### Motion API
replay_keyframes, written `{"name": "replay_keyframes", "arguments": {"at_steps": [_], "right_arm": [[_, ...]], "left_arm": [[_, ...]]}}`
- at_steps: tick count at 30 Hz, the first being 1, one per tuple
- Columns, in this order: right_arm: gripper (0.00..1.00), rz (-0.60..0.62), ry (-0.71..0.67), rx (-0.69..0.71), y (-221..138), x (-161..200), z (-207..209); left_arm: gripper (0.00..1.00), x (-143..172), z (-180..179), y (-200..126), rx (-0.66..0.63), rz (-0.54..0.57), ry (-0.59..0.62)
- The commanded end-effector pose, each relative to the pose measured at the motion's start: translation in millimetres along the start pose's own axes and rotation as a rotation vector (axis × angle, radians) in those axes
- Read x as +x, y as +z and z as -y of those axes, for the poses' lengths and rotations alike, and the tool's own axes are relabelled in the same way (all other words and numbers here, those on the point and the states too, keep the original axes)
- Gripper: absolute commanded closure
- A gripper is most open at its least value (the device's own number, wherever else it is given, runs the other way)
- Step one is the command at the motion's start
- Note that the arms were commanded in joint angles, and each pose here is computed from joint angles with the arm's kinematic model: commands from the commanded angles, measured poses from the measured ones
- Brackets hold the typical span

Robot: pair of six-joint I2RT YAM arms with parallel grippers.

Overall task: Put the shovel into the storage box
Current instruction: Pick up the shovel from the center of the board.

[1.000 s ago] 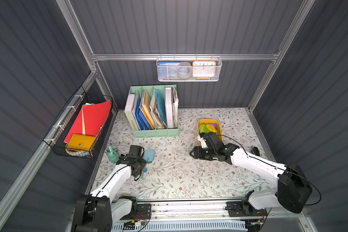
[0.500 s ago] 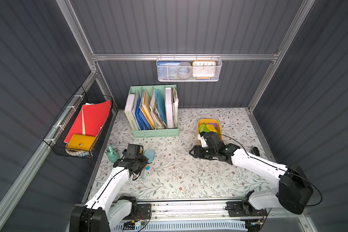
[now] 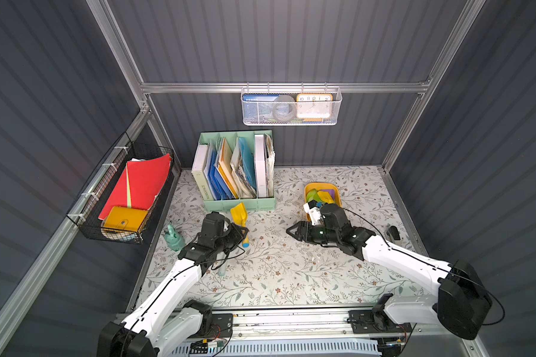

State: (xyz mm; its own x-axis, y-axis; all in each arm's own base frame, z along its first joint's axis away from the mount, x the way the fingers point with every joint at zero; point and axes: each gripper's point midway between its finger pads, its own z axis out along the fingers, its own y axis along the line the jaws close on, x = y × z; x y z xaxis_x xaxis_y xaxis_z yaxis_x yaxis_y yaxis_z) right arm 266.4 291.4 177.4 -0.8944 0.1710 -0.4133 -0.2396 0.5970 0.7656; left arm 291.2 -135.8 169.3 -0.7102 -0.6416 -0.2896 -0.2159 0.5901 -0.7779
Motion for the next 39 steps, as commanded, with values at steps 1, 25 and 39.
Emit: {"name": "replay_keyframes", "arguments": {"at_steps": [1, 25, 39], "right_arm": [[0.39, 0.046, 0.016, -0.192, -5, -11, -33], [0.35, 0.144, -0.021, -0.678, -27, -43, -118], [0.58, 0.160, -0.037, -0.753, -36, -47, -131]], "left_arm": [[0.85, 1, 56, -11, 0.268, -0.019, 0.074], [0.87, 51, 148, -40, 0.777, -0.166, 0.217], [0.88, 74, 168, -41, 0.871, -0.249, 0.254]]}}
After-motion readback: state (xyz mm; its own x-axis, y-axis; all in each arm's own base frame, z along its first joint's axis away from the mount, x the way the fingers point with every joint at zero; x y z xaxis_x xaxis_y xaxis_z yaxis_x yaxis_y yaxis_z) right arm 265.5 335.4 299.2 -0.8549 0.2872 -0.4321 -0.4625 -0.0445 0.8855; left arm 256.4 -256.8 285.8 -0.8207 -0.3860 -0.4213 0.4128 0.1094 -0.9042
